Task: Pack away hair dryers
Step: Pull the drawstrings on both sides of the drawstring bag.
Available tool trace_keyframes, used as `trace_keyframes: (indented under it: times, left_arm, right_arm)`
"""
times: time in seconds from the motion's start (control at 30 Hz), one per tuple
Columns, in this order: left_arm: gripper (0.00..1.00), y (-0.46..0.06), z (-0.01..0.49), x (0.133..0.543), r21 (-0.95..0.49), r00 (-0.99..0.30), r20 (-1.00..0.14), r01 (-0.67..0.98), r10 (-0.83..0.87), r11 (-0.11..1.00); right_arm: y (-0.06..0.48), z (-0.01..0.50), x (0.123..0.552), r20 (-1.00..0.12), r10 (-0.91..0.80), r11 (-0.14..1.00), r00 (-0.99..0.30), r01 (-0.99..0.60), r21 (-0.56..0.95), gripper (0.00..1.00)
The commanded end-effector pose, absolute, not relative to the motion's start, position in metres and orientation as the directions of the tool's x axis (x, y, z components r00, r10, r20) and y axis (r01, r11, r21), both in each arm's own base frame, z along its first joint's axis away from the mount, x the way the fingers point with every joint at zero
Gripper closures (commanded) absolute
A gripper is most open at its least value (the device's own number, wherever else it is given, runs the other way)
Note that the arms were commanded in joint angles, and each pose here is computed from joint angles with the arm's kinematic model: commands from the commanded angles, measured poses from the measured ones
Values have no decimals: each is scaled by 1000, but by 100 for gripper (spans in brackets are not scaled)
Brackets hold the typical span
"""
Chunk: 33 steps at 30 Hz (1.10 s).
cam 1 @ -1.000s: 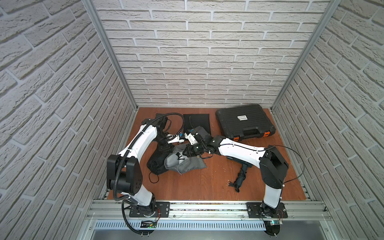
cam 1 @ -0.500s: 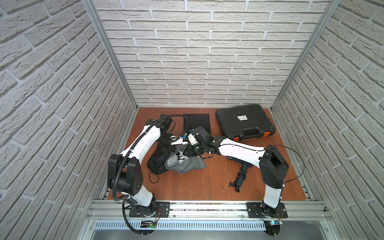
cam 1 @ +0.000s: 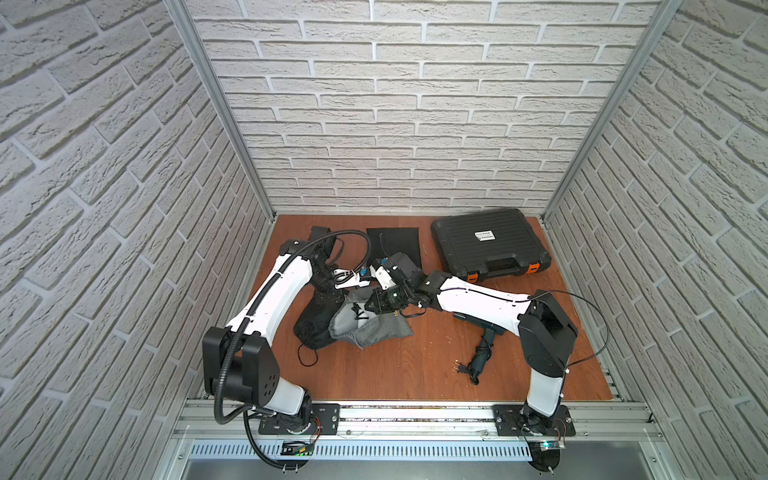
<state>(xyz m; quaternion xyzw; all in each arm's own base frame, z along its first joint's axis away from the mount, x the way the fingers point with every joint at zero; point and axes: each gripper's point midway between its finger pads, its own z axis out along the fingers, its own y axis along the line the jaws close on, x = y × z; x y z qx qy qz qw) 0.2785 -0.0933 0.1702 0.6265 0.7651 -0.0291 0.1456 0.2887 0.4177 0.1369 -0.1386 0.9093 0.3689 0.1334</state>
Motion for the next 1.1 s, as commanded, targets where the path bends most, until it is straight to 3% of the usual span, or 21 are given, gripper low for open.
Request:
trace_keyframes:
  times: [0.0, 0.47, 0.7, 1.07]
  left_arm:
    - [100, -83, 182, 272, 167, -227, -247, 948, 942, 272]
    - [100, -81, 184, 277, 202, -331, -274, 898, 903, 390]
    - [100, -79, 187, 287, 231, -362, -284, 873, 888, 430]
    - [100, -82, 191, 290, 199, -419, -310, 849, 854, 489]
  right_arm:
    - [421, 146, 287, -360, -153, 664, -920, -365, 652, 83]
    - [414, 180, 272, -432, -170, 643, -886, -432, 632, 44]
    - [415, 216, 266, -489, -181, 601, -853, -490, 632, 44]
    - [396, 181, 197, -545, -343, 736, -765, -580, 349, 55]
